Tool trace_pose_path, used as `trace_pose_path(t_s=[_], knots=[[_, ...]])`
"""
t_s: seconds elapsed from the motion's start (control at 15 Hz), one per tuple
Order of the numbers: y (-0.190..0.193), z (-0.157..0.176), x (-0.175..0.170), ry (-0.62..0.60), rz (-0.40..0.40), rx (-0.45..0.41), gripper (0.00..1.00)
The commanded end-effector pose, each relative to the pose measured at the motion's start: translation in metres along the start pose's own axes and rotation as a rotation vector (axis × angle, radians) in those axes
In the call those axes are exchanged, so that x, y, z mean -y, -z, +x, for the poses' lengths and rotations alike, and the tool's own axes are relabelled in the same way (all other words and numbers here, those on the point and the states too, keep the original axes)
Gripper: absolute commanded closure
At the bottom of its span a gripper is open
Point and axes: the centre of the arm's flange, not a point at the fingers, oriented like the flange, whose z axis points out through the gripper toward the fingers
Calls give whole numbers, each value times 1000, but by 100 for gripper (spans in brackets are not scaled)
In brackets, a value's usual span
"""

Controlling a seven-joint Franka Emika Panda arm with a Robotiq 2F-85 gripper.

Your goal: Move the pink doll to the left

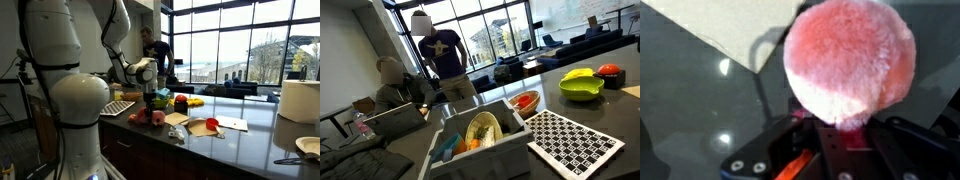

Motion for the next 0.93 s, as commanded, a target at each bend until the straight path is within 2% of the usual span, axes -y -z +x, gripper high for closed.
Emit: trace_pose_path(t_s=[0.0, 0.33, 0.53, 0.87], knots=[[30, 21, 8, 42, -15, 15, 95], [47, 40, -8, 152, -55, 30, 95], [44, 47, -16, 252, -71, 41, 95], [38, 61, -26, 535, -7, 56, 95]])
